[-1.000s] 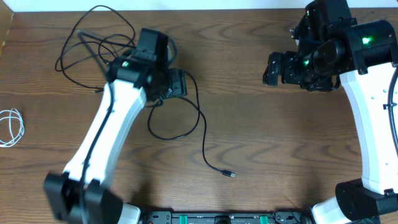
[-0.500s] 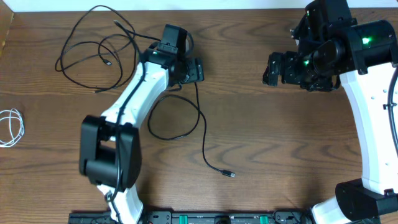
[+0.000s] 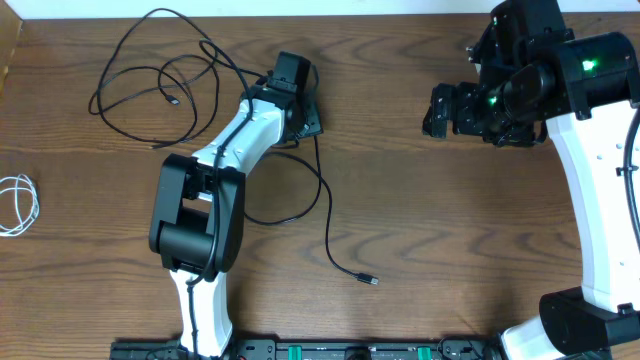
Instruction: Untangle cables
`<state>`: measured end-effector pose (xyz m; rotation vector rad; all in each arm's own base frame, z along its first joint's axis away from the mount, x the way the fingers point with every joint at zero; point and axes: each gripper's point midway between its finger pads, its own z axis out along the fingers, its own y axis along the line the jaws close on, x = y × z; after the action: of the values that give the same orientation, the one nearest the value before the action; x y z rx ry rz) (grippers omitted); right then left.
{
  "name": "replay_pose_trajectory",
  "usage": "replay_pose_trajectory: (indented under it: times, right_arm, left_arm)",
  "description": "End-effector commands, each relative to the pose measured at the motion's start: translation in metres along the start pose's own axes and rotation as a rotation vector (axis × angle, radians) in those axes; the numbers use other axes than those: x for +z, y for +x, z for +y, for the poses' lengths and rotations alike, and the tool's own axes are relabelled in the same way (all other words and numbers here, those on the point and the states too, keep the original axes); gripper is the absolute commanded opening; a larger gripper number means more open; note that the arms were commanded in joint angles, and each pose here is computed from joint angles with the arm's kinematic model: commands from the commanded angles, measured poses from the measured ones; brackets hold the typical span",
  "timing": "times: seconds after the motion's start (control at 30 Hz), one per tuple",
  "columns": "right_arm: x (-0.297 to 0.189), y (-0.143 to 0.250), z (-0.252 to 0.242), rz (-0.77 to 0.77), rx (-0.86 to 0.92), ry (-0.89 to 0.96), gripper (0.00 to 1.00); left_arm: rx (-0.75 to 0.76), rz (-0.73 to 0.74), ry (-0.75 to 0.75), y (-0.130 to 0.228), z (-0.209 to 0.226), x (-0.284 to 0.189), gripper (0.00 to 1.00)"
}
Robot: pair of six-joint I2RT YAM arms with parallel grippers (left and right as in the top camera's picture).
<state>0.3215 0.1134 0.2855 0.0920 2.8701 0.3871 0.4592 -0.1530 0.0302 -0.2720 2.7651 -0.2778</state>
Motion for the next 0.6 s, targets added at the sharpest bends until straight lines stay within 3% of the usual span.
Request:
replay_pose_trajectory:
  times: [0.0,0.4,0.53,0.57]
  right_arm:
    - [-0.004,0.001,0.001,-0.01,-0.018,-0.001,0.99]
    - [-0.004,0.001,0.001,-0.01,-0.018,-0.001,0.99]
    - [-0.004,0.001,0.001,-0.01,-0.018,-0.001,0.99]
    - [-0.004,0.001,0.001,-0.01,-0.018,-0.001,0.99]
  left_arm:
    - [0.022,-0.029,-0.056,-0.001,-0.001,0.004,0.56]
    - [0.075,0.004,-0.12,0.023,-0.006,0.03,0.61]
    - [0.076,0.005,-0.128,0.024,-0.005,0.032,0.53]
    - [0.076,0.004,-0.129,0.024,-0.005,0.032,0.46]
